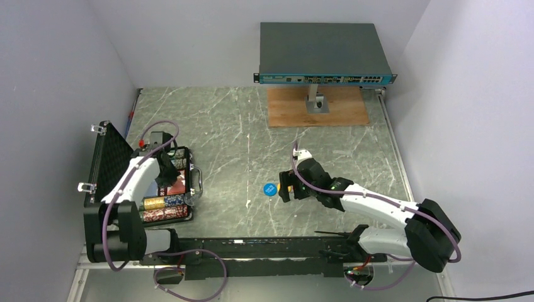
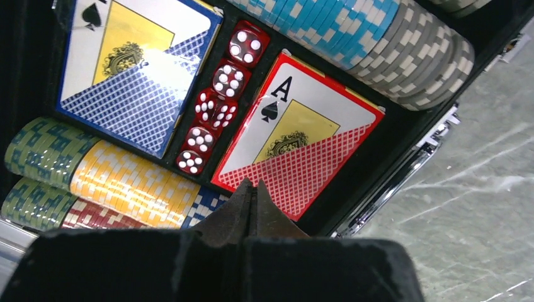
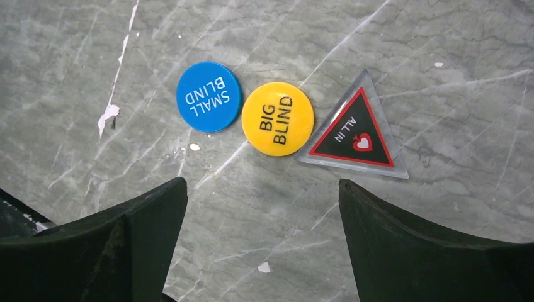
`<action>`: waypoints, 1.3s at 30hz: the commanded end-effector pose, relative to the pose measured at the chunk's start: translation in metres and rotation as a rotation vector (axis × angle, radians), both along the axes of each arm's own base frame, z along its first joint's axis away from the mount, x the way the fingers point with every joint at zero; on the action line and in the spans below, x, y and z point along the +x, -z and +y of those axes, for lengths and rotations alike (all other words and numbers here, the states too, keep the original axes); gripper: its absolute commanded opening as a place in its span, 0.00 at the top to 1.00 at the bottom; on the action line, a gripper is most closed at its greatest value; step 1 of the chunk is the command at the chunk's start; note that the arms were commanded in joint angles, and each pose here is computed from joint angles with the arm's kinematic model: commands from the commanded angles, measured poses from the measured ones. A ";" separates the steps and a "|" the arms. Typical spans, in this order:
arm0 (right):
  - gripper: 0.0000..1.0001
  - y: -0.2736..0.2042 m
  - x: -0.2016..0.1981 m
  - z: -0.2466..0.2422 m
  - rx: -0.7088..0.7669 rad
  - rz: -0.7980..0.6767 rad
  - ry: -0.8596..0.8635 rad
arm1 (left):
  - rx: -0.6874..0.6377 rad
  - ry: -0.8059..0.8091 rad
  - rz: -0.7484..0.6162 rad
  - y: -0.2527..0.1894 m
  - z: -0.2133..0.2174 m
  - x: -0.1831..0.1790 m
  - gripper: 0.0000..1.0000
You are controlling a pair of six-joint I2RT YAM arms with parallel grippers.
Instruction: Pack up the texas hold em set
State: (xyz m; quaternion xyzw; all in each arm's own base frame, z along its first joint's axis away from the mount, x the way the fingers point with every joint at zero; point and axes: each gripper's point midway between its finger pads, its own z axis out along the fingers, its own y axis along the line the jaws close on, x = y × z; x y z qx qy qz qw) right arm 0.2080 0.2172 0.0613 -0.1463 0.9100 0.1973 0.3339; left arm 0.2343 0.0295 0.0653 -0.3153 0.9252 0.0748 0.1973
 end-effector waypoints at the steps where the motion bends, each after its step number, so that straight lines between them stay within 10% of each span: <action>1: 0.09 -0.021 0.013 0.013 0.044 -0.051 -0.008 | -0.022 0.020 -0.043 -0.007 -0.002 0.020 1.00; 8: 0.09 -0.019 0.013 0.020 0.057 -0.040 -0.027 | -0.111 0.142 -0.187 -0.027 -0.026 0.025 0.91; 22: 0.07 -0.010 0.012 0.027 -0.035 -0.011 -0.032 | -0.169 0.602 -0.127 -0.014 -0.163 -0.029 0.03; 39: 0.06 -0.022 0.004 0.019 0.011 -0.049 -0.032 | -0.054 0.616 0.109 0.049 -0.182 -0.048 0.01</action>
